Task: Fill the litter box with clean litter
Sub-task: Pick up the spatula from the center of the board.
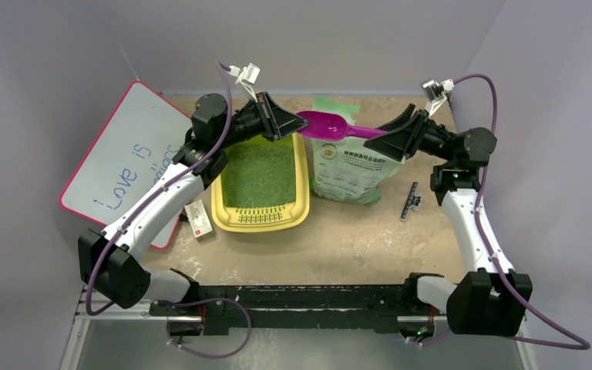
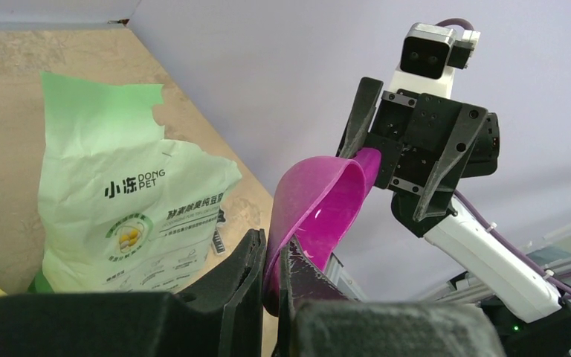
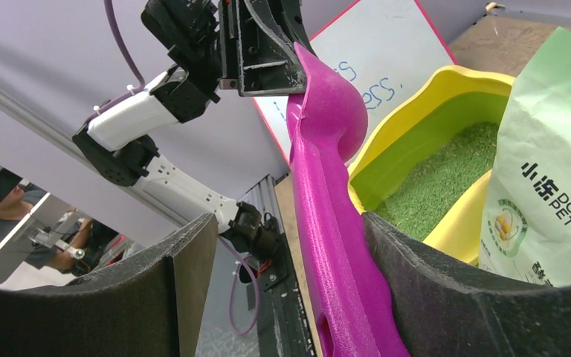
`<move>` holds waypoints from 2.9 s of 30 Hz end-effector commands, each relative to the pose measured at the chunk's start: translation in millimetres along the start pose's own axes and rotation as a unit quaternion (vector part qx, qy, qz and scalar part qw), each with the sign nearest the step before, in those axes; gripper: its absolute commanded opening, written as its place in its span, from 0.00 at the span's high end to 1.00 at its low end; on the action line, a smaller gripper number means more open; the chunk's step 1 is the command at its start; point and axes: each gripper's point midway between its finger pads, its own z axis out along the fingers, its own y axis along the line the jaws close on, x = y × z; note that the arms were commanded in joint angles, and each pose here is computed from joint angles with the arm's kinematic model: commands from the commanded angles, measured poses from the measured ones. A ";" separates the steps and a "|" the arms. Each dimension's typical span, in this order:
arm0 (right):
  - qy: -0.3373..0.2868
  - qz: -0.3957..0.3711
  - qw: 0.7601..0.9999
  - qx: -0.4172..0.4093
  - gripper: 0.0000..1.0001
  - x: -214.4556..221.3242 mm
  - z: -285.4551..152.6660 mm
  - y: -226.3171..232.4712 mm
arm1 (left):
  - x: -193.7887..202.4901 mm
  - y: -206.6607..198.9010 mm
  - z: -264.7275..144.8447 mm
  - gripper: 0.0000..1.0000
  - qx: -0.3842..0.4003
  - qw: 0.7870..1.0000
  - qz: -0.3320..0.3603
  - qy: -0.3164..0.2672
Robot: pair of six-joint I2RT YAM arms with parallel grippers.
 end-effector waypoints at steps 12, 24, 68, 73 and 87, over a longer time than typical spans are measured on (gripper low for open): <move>-0.003 -0.054 0.998 -0.043 0.33 -10.3 0.8 21.2 | -9.3 -7.2 7.1 1.00 0.042 0.999 -0.009 -0.015; 0.020 -0.061 0.997 -0.049 0.52 -2.9 -0.7 22.0 | -0.2 9.6 10.1 1.00 0.001 1.000 0.017 0.017; 0.004 -0.062 0.998 -0.006 0.64 -6.5 3.2 16.8 | 1.4 12.0 13.4 1.00 0.011 1.000 -0.022 -0.012; 0.004 -0.059 0.998 -0.006 0.74 -6.6 3.4 15.5 | -0.1 10.6 13.4 1.00 0.011 1.000 -0.015 -0.011; -0.003 -0.017 0.999 0.037 1.00 -12.7 4.5 4.1 | -6.5 20.3 9.1 0.39 -0.038 0.999 0.028 -0.007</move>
